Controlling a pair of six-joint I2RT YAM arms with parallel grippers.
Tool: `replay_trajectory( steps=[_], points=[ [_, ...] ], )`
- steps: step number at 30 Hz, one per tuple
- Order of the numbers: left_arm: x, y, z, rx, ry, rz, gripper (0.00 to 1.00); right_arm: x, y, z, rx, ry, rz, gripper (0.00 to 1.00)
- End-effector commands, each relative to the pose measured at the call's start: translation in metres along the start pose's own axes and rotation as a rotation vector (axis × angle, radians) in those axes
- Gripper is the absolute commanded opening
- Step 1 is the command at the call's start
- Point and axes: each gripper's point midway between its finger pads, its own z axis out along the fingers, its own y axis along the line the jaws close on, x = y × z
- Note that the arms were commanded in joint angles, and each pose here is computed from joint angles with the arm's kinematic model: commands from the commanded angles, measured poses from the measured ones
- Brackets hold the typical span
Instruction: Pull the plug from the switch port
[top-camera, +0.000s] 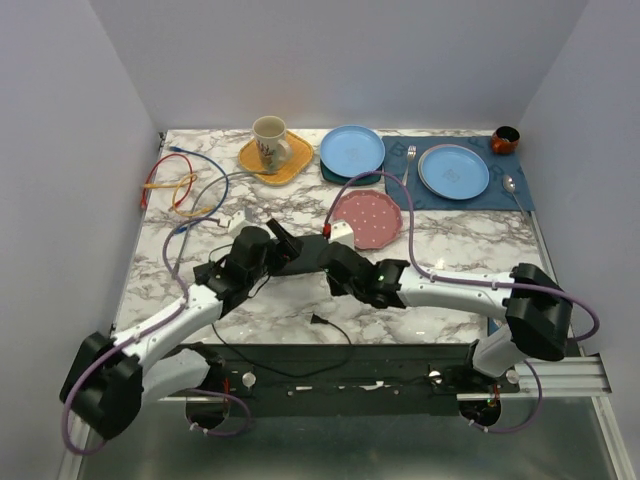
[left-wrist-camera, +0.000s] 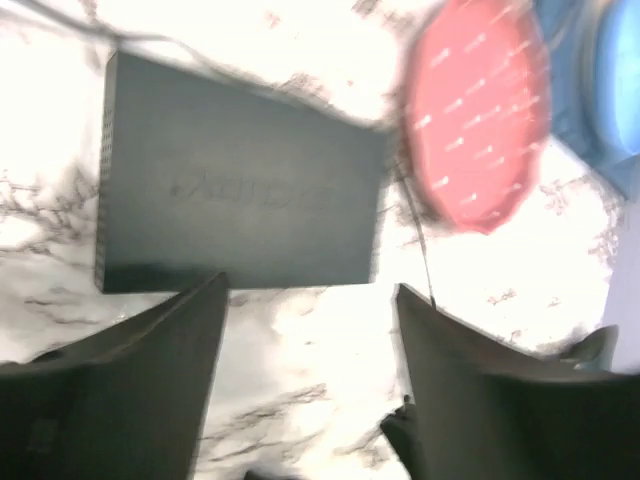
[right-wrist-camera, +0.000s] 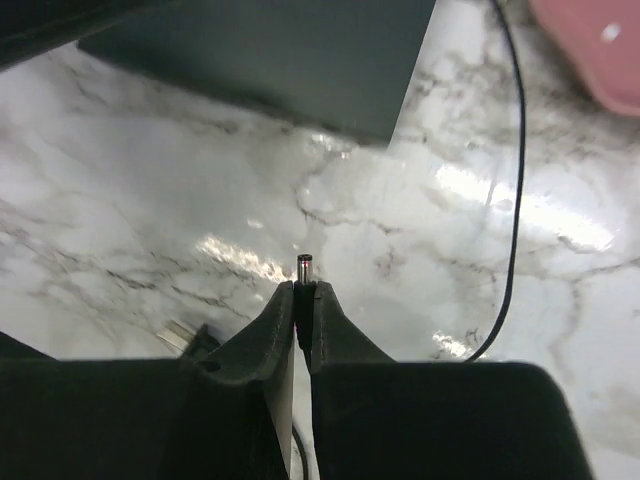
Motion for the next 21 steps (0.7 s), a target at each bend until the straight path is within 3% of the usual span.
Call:
replay_trajectory(
  steps=[1,9,12,15,18,21],
  points=[
    [-0.044,0.000,-0.030,0.006,-0.192,0.031,0.99,-0.047,-0.019,-0.022,0.108,-0.110,-0.006,0.01],
    [-0.045,-0.003,-0.041,0.057,-0.187,0.054,0.99,-0.129,-0.033,-0.055,0.204,-0.287,0.005,0.01],
    [-0.037,-0.024,-0.041,0.198,-0.159,0.078,0.99,-0.176,-0.028,-0.076,0.181,-0.386,0.044,0.01],
    [-0.031,-0.056,-0.049,0.409,-0.153,0.070,0.99,-0.220,-0.008,-0.098,0.052,-0.493,0.125,0.01],
    [-0.031,-0.081,-0.062,0.568,-0.169,0.056,0.99,-0.242,0.000,-0.097,-0.040,-0.493,0.201,0.01],
    [-0.041,-0.092,-0.076,0.648,-0.278,0.076,0.99,-0.234,0.004,-0.073,-0.092,-0.391,0.275,0.01]
  ],
)
